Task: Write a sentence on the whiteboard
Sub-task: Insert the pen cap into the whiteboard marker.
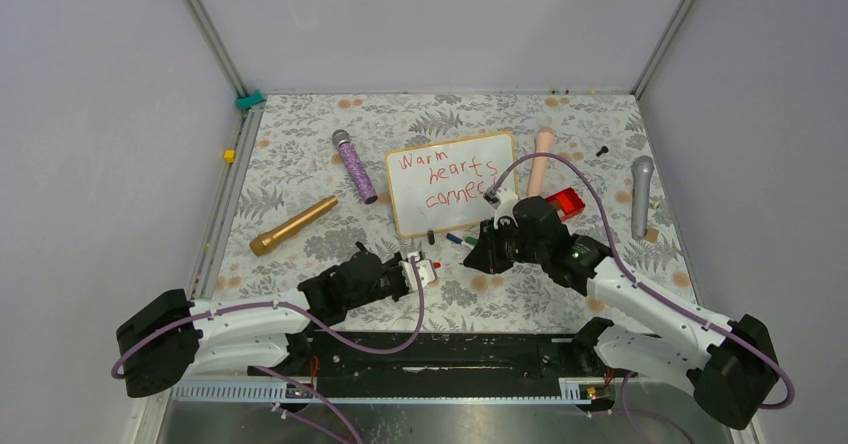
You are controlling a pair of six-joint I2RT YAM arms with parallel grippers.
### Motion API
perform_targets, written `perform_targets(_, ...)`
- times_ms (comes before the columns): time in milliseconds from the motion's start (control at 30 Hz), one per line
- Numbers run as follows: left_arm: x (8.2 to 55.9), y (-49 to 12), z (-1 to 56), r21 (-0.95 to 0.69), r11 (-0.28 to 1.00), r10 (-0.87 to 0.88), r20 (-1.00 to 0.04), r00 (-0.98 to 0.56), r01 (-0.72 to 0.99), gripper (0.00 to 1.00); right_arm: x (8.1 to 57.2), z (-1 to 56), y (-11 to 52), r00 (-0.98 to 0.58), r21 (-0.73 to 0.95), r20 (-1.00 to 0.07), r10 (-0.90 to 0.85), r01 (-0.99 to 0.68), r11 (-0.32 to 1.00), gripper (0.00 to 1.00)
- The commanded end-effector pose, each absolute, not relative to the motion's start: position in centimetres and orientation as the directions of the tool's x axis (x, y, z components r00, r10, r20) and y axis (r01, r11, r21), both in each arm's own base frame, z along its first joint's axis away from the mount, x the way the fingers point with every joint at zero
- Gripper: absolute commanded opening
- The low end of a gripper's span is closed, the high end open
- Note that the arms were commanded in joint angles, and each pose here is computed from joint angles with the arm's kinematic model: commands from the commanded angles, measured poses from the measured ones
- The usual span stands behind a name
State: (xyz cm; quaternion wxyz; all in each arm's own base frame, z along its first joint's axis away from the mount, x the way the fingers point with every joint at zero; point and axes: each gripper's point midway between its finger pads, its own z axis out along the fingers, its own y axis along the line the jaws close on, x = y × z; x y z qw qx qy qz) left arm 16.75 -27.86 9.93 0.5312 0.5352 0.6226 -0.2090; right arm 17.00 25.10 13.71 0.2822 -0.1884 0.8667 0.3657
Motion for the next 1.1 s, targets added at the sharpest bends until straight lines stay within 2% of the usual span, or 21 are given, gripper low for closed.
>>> perform_targets(0,16.8,-28.8,11.7,0.321,0.336,0.393,-0.902,0.178,0.886,0.0,17.7,16.3,25.1,-0.713,0.492,-0.693,-0.101,-0.572,0.656,0.0)
perform_targets(567,16.6,-29.0,11.4,0.319,0.321,0.401,-0.899,0.177,0.892,0.0,16.9,17.1,26.8,-0.732,0.562,-0.673,-0.103,-0.597,0.572,0.0)
perform_targets(1067,16.6,-29.0,11.5,0.324,0.319,0.4,-0.898,0.183,0.891,0.0,17.0,16.2,27.2,-0.75,0.577,-0.653,-0.104,-0.582,0.573,0.0)
